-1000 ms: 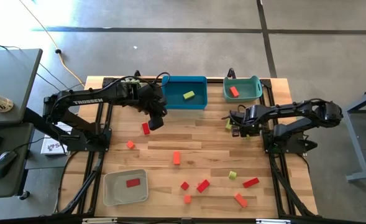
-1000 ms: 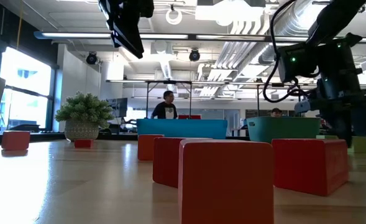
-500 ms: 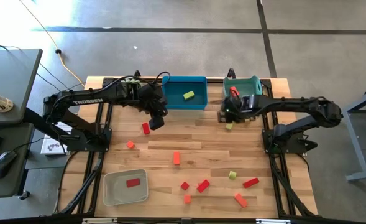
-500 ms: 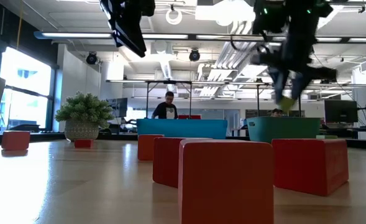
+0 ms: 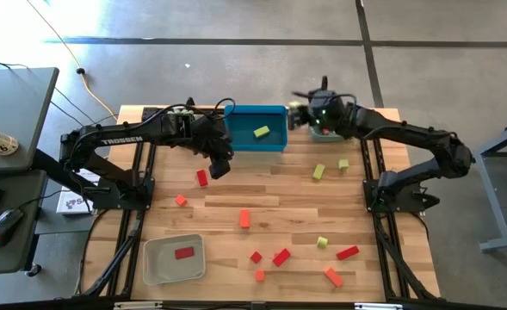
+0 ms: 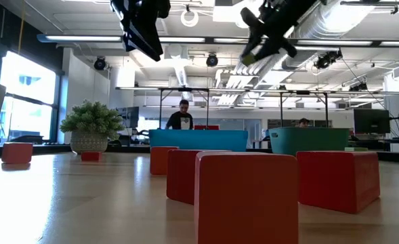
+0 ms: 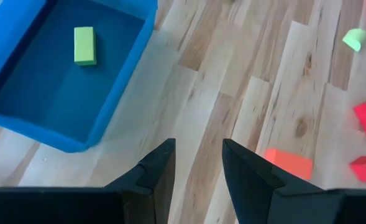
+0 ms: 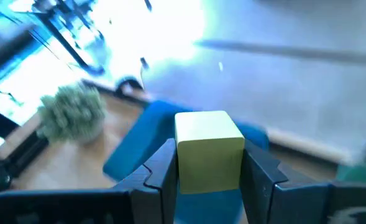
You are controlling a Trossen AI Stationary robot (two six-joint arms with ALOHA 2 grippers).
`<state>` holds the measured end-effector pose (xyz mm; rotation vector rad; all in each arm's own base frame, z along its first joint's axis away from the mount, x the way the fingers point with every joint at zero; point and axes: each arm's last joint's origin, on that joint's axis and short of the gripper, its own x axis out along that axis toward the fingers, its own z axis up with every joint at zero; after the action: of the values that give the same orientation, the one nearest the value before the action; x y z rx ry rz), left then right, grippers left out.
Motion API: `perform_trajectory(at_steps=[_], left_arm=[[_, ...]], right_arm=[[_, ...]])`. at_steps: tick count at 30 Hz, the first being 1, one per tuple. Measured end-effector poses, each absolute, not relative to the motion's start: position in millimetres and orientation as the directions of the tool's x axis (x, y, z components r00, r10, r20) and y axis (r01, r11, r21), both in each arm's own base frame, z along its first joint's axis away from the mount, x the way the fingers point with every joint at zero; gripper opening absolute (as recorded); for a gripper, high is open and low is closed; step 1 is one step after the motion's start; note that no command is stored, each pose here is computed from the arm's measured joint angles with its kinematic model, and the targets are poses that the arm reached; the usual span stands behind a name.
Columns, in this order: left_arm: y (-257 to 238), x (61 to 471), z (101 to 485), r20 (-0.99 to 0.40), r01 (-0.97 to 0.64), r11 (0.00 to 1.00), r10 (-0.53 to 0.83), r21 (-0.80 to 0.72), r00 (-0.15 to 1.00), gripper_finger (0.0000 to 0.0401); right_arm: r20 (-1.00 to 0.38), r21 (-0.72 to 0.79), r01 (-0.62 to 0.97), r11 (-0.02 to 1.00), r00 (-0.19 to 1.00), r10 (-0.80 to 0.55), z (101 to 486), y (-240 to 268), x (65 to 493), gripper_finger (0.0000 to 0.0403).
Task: Sort & place blocks by color
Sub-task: Put the green block into the blue bin
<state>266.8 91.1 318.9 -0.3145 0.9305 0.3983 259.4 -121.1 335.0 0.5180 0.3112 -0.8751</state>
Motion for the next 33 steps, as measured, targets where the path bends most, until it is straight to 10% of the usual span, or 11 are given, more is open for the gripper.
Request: perform_trajectory(at_steps=[10,20,33], left_arm=[[91,267,319,-0.823,-0.482,0.870,0.195,-0.107,0.534,0.0122],[91,267,319,-0.825,-0.495,0.861,0.194,-0.116,0.531,0.0122],[91,265,318,-0.834,-0.566,0.807,0.189,-0.169,0.518,0.0122]], right_arm=[[-0.452,0.125,0.706,0.697,0.666,-0.594,298,-146,304,0.0106],[-0.740,0.260,0.732,0.630,0.570,-0.357,217,-162,324,0.0106],[-0.773,0.264,0.742,0.617,0.545,-0.325,202,-163,327,0.0143]])
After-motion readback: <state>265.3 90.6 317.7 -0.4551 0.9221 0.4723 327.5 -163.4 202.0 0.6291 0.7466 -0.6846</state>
